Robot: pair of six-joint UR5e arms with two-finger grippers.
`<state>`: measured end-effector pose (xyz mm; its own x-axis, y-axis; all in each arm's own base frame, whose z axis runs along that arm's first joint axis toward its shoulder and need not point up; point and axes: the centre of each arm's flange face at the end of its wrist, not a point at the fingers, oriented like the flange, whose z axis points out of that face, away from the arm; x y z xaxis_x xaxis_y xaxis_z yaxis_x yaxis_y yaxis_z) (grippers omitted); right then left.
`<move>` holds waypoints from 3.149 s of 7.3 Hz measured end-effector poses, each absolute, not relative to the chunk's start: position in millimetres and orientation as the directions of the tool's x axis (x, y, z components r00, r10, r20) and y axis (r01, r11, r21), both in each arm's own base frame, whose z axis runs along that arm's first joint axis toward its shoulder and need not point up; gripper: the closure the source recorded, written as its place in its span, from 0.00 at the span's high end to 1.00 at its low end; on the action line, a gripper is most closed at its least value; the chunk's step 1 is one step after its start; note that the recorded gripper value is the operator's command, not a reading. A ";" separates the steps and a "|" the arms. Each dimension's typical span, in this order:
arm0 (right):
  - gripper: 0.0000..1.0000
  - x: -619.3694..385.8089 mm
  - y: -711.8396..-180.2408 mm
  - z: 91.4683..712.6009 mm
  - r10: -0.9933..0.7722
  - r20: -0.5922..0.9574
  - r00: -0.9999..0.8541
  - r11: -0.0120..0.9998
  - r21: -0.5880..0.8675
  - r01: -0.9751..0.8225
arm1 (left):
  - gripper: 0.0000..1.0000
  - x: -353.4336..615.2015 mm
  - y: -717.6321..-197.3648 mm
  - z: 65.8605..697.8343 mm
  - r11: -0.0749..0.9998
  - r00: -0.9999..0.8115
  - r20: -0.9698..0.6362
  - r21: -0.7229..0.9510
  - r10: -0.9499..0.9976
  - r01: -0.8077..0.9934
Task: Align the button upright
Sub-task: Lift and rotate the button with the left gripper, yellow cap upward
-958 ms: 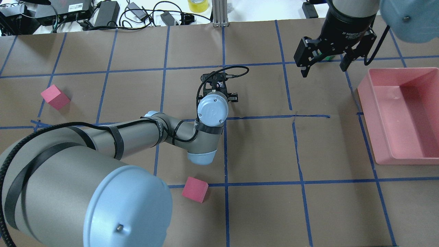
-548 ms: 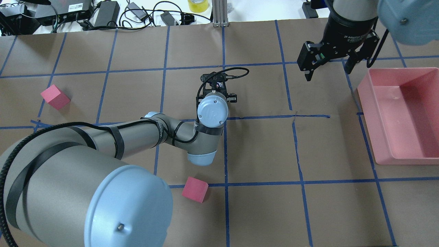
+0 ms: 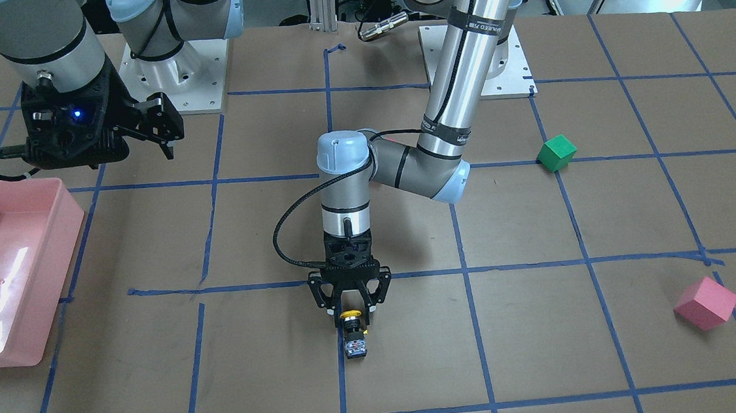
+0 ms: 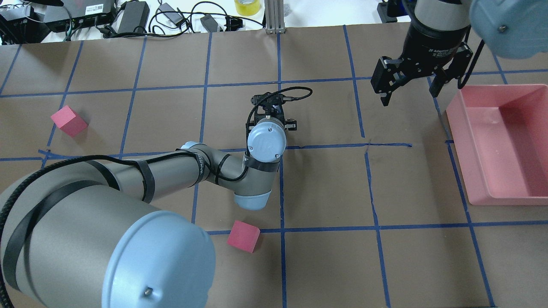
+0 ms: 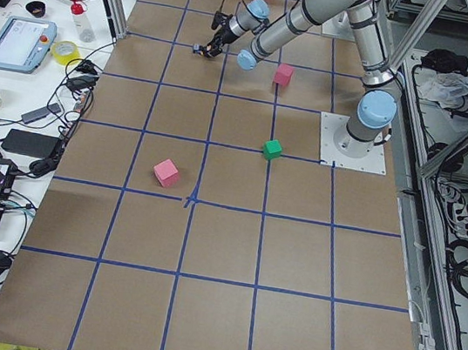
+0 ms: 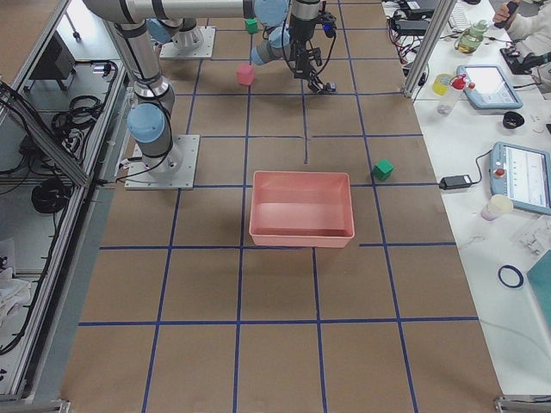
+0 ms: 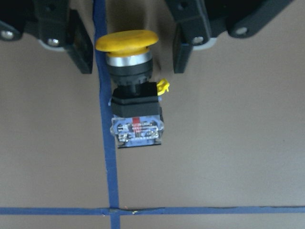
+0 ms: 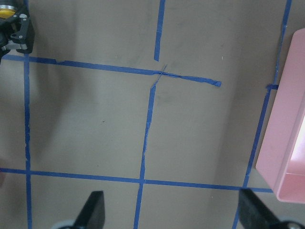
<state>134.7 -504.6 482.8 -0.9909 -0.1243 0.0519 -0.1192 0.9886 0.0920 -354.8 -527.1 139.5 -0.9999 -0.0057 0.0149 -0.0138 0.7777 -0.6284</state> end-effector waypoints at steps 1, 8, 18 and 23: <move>1.00 134.4 -504.7 482.7 -0.124 0.052 -0.991 0.989 0.092 -0.119 | 0.25 -355.2 -526.5 139.7 0.778 -1.000 0.016 -0.628 -0.006 -0.015; 1.00 134.7 -504.6 482.6 -0.125 0.054 -0.991 0.988 0.093 -0.120 | 0.18 -354.8 -550.9 220.8 0.843 -0.998 0.054 -0.538 0.030 -0.004; 1.00 127.8 -504.4 481.1 -0.132 0.117 -0.984 0.987 0.104 -0.120 | 0.19 -323.1 -577.0 249.6 0.608 -0.577 0.195 0.306 -0.793 -0.733; 1.00 128.6 -503.9 479.7 -0.133 0.116 -0.984 0.987 0.107 -0.121 | 0.42 -324.6 -571.0 217.2 0.508 -0.511 0.136 0.475 -0.849 -0.718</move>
